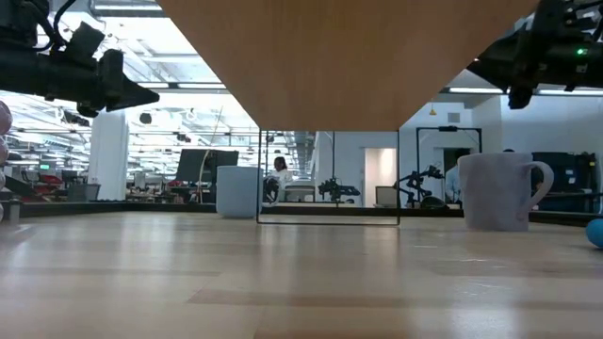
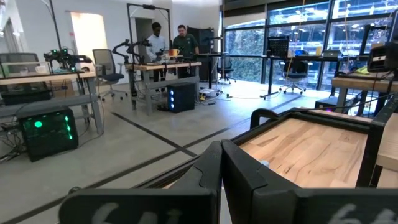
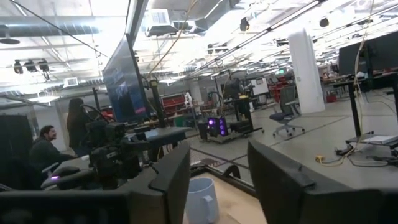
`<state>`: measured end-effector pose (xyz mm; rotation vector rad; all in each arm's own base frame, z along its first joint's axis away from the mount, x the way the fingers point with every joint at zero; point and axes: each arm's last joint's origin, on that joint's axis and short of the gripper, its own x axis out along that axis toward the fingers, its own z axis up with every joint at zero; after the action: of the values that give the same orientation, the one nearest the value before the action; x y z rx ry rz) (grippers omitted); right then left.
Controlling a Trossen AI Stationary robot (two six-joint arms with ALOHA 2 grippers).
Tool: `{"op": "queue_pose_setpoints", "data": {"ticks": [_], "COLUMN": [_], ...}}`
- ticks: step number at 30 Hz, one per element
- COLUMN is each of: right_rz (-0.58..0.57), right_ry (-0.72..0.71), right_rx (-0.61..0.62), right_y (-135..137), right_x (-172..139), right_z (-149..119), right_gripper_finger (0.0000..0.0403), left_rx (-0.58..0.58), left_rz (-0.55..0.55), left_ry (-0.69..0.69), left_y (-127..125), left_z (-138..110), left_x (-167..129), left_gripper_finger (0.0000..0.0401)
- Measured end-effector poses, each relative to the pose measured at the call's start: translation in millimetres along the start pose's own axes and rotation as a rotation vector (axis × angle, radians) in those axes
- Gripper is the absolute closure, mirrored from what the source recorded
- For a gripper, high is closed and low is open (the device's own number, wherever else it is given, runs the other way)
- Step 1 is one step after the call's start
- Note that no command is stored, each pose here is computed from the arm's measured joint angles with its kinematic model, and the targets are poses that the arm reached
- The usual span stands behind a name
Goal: Stack small to large cups/mugs on shelf
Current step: Put the purple mug on the shelf
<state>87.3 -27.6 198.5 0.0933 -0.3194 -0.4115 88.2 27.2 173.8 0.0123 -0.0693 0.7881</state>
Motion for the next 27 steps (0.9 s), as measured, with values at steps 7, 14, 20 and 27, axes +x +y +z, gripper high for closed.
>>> {"op": "queue_pose_setpoints", "data": {"ticks": [7, 14, 20, 27], "right_rz": [-0.086, -0.119, -0.124, -0.107], "right_ry": [-0.083, -0.222, -0.283, -0.274], "right_rx": [0.086, 0.009, -0.068, -0.053], "right_y": [-3, -4, -1, 3], "right_x": [0, -2, -4, -3], "right_z": [7, 26, 52, 75], "right_gripper_finger": [0.0198, 0.0209, 0.0213, 0.0216], "left_rx": [0.000, 0.000, 0.000, 0.000], "left_rz": [0.000, 0.008, 0.007, 0.007], "left_ry": [0.000, 0.000, 0.000, 0.000], "left_y": [0, 0, 0, 0], "left_z": [0, 0, 0, 0], "left_x": [0, 0, 0, 0], "left_gripper_finger": [0.0401, 0.0401, 0.0401, 0.0401]}}
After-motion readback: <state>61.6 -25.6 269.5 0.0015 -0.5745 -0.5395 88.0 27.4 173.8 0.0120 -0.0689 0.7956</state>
